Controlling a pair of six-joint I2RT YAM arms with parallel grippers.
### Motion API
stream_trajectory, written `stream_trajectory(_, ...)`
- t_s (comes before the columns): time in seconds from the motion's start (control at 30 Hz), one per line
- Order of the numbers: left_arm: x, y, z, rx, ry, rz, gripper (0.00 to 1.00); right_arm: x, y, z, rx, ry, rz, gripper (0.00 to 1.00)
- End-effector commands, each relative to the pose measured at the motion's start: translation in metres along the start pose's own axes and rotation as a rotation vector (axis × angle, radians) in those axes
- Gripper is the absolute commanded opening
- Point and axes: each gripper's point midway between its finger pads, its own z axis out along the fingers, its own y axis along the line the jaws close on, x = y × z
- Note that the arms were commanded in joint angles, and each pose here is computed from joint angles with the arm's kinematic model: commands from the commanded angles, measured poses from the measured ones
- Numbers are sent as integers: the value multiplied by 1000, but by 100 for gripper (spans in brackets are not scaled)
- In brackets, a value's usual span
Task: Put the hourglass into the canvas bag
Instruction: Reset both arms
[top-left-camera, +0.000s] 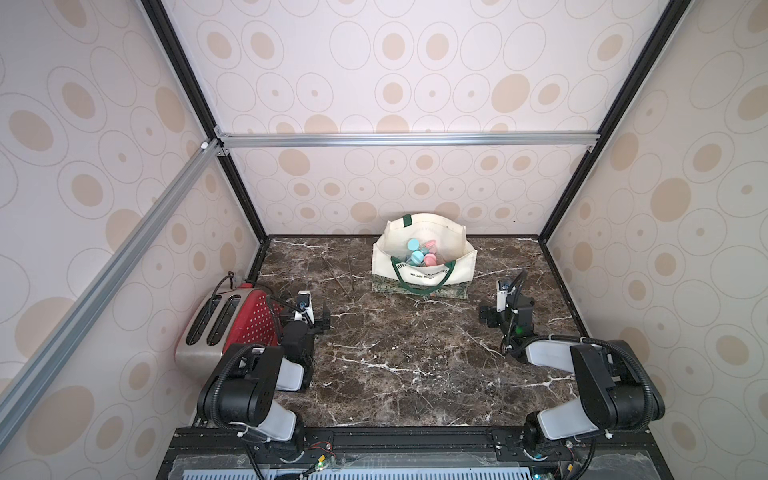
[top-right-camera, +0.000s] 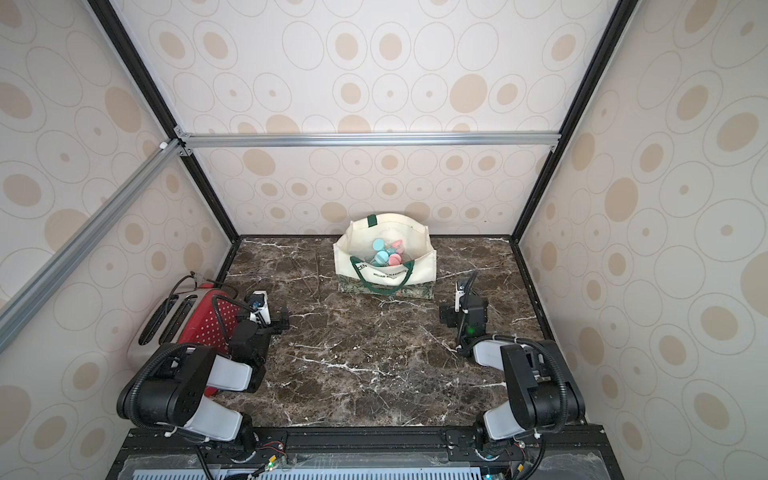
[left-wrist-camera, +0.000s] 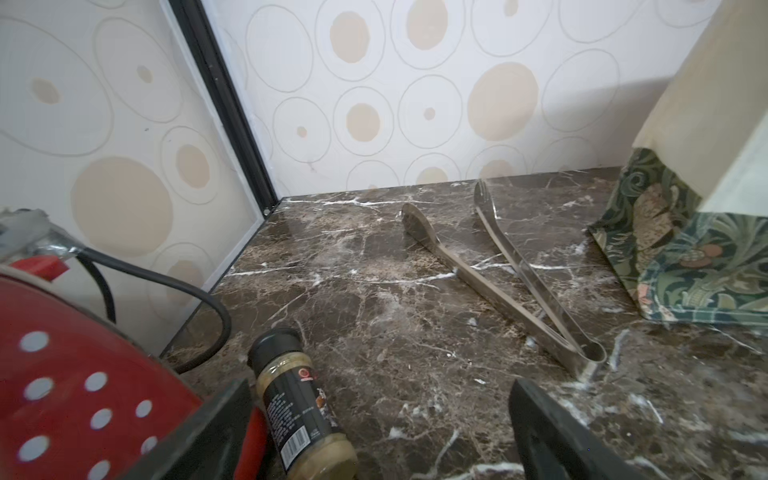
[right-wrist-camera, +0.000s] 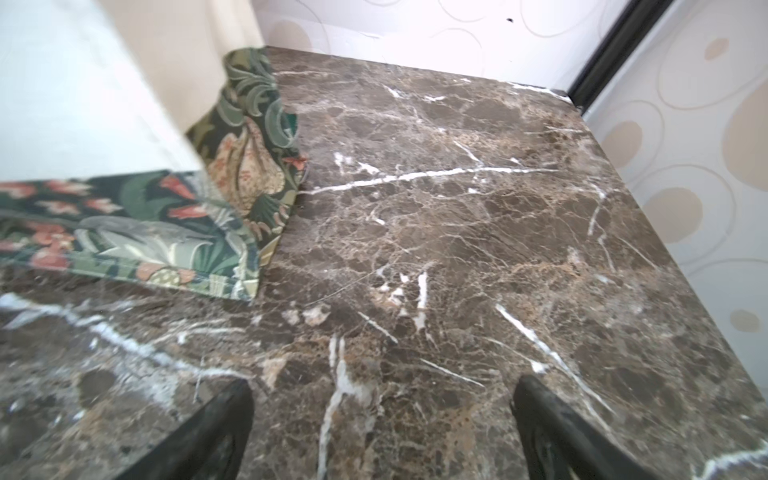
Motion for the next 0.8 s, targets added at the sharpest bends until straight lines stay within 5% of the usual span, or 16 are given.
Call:
stream_trajectory(0.0,-16,0,13,42,-44,-21,98,-13,1,3,-50,-134,11,100)
stream_trajectory(0.1,-13,8,19,35,-22,-58,98,-9,-11,11,-56,-41,81,100)
stream_trajectory(0.77,-14,11,17,19,-28,-62,98,-10,-10,9,-60,-54,72,100)
